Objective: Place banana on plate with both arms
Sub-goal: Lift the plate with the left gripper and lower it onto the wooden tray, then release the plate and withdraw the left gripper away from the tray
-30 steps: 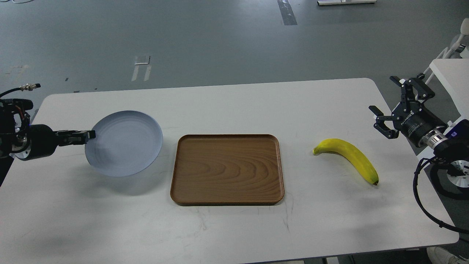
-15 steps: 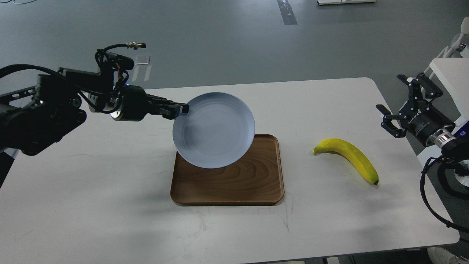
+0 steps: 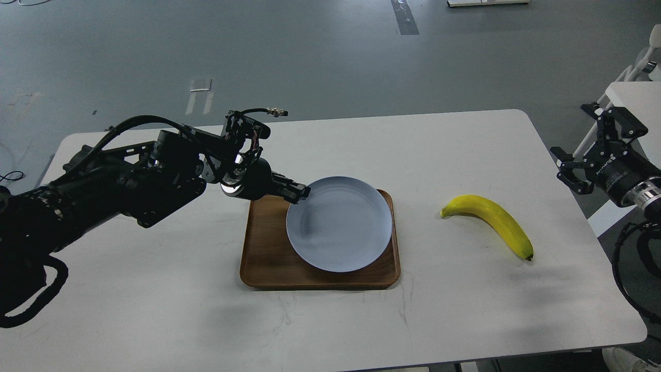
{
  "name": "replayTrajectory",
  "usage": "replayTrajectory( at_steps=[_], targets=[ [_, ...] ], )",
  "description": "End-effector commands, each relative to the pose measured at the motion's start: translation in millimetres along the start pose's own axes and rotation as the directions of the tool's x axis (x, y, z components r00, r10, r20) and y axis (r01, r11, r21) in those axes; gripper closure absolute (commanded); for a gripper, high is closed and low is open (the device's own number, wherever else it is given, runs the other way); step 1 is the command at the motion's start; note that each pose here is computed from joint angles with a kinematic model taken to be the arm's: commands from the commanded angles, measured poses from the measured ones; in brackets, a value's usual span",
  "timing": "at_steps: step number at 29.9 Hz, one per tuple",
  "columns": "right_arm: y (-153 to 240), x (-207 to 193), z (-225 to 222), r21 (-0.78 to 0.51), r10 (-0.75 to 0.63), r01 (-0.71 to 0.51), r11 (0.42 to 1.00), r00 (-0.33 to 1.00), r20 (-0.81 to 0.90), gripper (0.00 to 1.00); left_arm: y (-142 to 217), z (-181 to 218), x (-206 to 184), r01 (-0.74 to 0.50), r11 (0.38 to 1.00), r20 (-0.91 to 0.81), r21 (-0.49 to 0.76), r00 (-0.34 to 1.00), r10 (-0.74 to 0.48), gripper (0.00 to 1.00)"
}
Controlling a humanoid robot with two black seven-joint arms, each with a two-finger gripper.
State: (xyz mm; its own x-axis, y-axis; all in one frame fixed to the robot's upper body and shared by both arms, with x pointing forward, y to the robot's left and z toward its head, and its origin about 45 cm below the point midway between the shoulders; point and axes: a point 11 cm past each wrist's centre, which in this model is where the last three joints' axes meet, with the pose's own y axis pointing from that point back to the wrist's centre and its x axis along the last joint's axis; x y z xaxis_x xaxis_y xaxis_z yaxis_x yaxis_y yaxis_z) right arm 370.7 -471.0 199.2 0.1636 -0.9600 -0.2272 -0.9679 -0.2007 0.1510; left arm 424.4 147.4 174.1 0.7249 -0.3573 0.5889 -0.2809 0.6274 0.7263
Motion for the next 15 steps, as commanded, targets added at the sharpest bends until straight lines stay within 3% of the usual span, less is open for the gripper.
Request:
replayTrajectory(
  at_steps=[1, 8, 9, 10, 12, 13, 15],
  targets=[
    [0.2, 0.3, -0.2, 0.001, 0.001, -0.001, 1.0, 1.0, 0.001, 0.0, -8.5, -3.3, -8.6, 0.018, 1.0, -0.01, 0.016, 1.0, -0.018, 1.0],
    [-0.1, -0.2, 0.2, 0.001, 0.0, 0.0, 1.0, 1.0, 0.002, 0.0, -12.0, -10.2, -20.9, 0.029, 0.999, -0.007, 0.034, 1.0, -0.029, 1.0],
    [-0.5, -0.8, 0.7, 0.001, -0.001, 0.001, 1.0, 1.0, 0.003, 0.0, -12.9, -11.5, -22.4, 0.027, 0.999, -0.01, 0.037, 1.0, -0.027, 0.96],
    [-0.8, -1.3, 1.2, 0.0, -0.002, 0.002, 1.0, 1.0, 0.004, 0.0, -16.3, -12.5, -25.6, 0.027, 0.999, -0.017, 0.041, 1.0, -0.026, 0.85],
    [-0.8, -1.3, 1.2, 0.0, -0.002, 0.002, 1.0, 1.0, 0.004, 0.0, -18.9, -12.5, -24.7, 0.012, 0.999, -0.014, 0.044, 1.0, -0.012, 0.72],
    [-0.7, -1.3, 1.6, -0.001, -0.002, 0.002, 1.0, 1.0, 0.003, 0.0, -20.4, -12.0, -22.8, -0.001, 0.999, -0.01, 0.044, 1.0, 0.002, 0.45],
    [-0.7, -1.3, 1.6, -0.001, -0.002, 0.002, 1.0, 1.0, 0.003, 0.0, -20.5, -11.5, -21.0, -0.011, 0.999, -0.009, 0.043, 1.0, 0.011, 0.0]
  ],
)
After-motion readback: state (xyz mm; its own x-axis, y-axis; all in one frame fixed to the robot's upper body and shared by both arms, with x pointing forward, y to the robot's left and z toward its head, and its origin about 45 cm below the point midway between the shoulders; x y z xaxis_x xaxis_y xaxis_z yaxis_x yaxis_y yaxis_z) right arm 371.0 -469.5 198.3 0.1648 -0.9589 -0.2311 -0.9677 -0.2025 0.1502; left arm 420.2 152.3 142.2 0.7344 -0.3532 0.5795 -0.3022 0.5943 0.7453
